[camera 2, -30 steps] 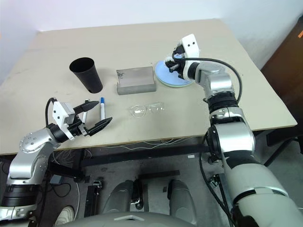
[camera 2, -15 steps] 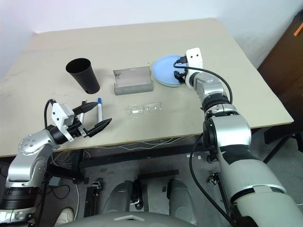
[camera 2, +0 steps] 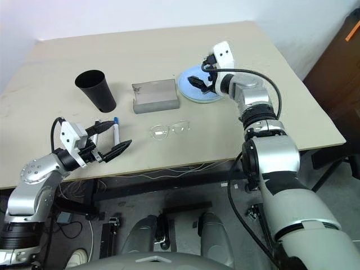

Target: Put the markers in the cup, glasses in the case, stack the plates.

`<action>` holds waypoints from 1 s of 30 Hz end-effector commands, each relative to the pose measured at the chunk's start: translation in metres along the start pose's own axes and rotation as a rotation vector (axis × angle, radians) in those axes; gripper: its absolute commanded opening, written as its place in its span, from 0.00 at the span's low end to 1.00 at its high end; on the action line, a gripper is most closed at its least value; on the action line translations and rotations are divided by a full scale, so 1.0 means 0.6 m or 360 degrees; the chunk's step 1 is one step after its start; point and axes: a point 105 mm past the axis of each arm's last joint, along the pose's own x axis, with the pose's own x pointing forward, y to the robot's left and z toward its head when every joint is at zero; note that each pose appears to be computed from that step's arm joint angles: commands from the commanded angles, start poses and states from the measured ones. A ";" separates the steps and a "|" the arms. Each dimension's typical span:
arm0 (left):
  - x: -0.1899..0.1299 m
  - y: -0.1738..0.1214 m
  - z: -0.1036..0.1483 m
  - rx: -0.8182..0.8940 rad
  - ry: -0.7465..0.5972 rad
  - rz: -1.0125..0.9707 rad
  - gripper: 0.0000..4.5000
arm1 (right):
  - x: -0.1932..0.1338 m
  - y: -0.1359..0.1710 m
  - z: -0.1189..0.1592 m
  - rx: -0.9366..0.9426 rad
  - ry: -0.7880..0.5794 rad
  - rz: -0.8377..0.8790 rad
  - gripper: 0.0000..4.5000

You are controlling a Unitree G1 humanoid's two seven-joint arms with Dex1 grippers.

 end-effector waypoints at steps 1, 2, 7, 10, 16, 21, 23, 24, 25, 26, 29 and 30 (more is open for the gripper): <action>-0.005 0.012 0.029 0.0061 -0.0077 0.0039 0.99 | -0.020 0.056 0.023 -0.0154 -0.0021 0.0374 0.99; -0.004 0.015 0.030 0.0060 -0.0079 0.0051 0.99 | -0.024 0.067 0.023 -0.0172 0.0002 0.0423 0.99; -0.016 0.017 0.022 0.0031 -0.0031 0.0082 0.99 | -0.024 0.123 0.012 -0.0318 0.0186 0.0643 0.99; -0.026 0.017 0.020 0.0024 -0.0009 0.0089 0.99 | -0.019 0.161 -0.002 -0.0369 0.0295 0.0818 0.99; -0.039 0.024 0.021 0.0038 0.0022 0.0114 0.99 | 0.011 0.204 -0.046 -0.0584 0.0503 0.0946 0.99; -0.041 0.021 0.020 0.0039 0.0033 0.0114 0.99 | 0.032 0.215 -0.063 -0.0624 0.0544 0.0944 0.99; -0.041 0.017 0.020 0.0033 0.0034 0.0112 0.99 | 0.040 0.215 -0.060 -0.0613 0.0515 0.0929 0.99; -0.041 0.015 0.020 0.0030 0.0036 0.0109 0.99 | 0.045 0.212 -0.058 -0.0582 0.0515 0.0908 0.99; -0.041 0.012 0.019 0.0028 0.0037 0.0104 0.99 | 0.048 0.209 -0.059 -0.0576 0.0520 0.0896 0.99; -0.040 0.010 0.018 0.0025 0.0039 0.0101 0.99 | 0.048 0.207 -0.061 -0.0582 0.0527 0.0896 0.99; -0.038 0.004 0.017 0.0010 0.0038 0.0089 0.99 | 0.052 0.198 -0.064 -0.0563 0.0527 0.0881 0.99; -0.038 0.002 0.017 0.0006 0.0037 0.0086 0.99 | 0.054 0.193 -0.067 -0.0551 0.0531 0.0863 0.99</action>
